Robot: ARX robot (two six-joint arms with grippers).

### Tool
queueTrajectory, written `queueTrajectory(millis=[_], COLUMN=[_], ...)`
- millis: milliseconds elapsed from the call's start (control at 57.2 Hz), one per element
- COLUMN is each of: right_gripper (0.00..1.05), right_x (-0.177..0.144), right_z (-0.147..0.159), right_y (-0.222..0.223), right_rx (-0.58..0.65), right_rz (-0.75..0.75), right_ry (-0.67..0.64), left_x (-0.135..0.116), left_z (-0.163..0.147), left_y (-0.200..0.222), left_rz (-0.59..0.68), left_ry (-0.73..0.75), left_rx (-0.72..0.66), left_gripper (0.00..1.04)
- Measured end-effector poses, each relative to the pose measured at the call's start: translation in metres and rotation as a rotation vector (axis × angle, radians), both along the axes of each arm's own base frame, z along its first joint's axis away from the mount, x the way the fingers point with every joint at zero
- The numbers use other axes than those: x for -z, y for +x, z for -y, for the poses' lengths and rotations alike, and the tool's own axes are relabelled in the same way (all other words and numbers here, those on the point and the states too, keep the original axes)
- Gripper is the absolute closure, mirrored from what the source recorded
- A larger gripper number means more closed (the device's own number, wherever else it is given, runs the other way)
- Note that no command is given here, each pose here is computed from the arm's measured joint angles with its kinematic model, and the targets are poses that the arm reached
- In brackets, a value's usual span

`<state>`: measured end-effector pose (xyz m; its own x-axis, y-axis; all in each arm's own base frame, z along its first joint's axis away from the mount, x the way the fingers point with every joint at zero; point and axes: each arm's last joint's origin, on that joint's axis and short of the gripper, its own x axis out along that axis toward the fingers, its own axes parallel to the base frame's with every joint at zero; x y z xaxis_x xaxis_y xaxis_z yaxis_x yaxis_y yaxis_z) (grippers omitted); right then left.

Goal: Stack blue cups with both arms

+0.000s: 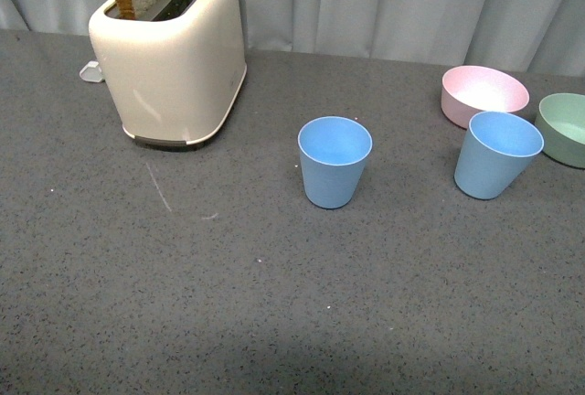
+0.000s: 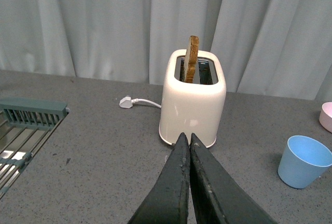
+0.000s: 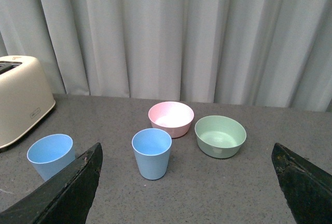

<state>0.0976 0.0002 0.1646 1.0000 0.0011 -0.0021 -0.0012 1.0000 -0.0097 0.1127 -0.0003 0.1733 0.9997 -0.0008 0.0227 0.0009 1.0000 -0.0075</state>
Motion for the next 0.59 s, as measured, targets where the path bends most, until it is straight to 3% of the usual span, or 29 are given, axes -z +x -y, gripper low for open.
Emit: queueTrajectory(millis=[595], right_gripper=[0.1], right_x=[0.0], right_z=[0.0], right_y=[0.0], right_rx=[0.0], right_rz=[0.0], right_ry=[0.0], left_x=[0.003], left_z=[0.0], left_y=[-0.016], left_rz=[-0.006], left_ry=[0.0], left_rx=[0.001], left_gripper=[1.01])
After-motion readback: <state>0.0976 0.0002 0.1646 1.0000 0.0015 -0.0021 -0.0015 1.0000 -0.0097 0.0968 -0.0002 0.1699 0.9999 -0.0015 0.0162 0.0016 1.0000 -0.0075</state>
